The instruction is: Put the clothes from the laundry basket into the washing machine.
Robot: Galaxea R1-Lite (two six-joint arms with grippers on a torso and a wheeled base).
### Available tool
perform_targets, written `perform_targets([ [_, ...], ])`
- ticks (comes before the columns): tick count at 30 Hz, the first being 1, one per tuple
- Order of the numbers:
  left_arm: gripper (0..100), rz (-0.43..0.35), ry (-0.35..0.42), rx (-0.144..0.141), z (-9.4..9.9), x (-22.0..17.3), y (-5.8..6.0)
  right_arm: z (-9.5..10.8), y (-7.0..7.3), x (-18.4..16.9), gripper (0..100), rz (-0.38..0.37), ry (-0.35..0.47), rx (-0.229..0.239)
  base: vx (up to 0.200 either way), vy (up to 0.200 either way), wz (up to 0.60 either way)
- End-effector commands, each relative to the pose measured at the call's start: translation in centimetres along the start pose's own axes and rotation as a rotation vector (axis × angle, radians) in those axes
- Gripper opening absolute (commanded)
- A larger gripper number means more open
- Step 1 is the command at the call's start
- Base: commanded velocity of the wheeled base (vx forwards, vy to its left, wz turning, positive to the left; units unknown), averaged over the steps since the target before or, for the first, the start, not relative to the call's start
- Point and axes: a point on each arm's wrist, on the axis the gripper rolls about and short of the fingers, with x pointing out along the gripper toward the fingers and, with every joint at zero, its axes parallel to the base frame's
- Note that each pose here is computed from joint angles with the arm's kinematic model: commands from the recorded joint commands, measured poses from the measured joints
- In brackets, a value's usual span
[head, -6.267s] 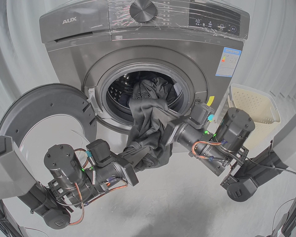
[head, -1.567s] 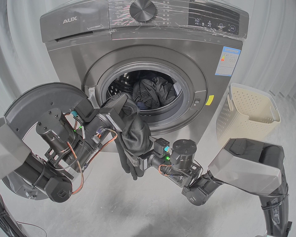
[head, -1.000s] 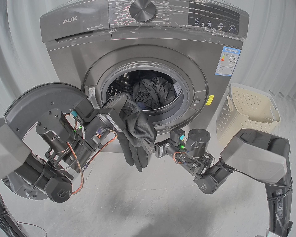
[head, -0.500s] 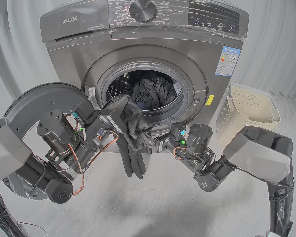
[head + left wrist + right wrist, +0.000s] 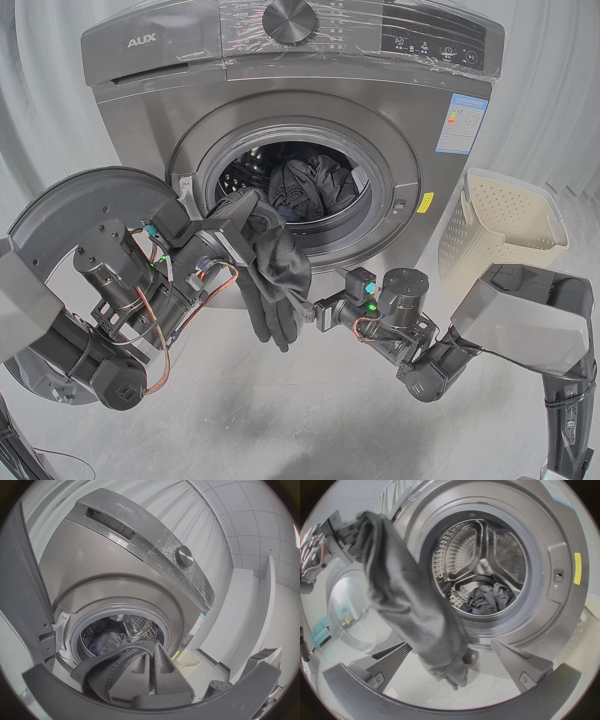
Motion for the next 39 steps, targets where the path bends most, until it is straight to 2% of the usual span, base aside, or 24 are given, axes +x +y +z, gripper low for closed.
perform_targets([
  [1,0,0.005,-0.008,-0.001,0.1,0.1,0.0,1.2,2.0,-0.8,100,0.052,-0.016,0.001,0.000,0.000,0.00],
  [5,0,0.008,-0.014,-0.002,0.2,0.1,0.0,2.1,3.9,-1.0,100,0.096,-0.039,0.003,0.000,0.000,0.00],
  [8,0,0.009,-0.012,-0.001,0.1,0.1,0.0,2.4,4.3,-0.6,100,0.105,-0.055,0.005,0.000,0.000,0.00],
  [20,0,0.008,-0.014,-0.003,0.2,0.1,0.0,1.6,3.9,2.5,100,0.093,-0.109,-0.003,0.000,0.000,0.00],
  [28,0,0.009,-0.012,-0.006,0.1,0.1,0.0,1.7,3.0,2.6,100,0.073,-0.118,-0.003,0.000,0.000,0.00],
  [34,0,0.015,-0.015,-0.003,0.2,0.1,0.2,2.1,3.8,1.7,100,0.092,-0.110,-0.002,0.000,0.000,0.00],
  [39,0,0.016,-0.023,-0.003,0.3,0.3,0.3,1.6,4.6,0.9,100,0.114,-0.078,-0.003,0.000,0.000,0.00],
])
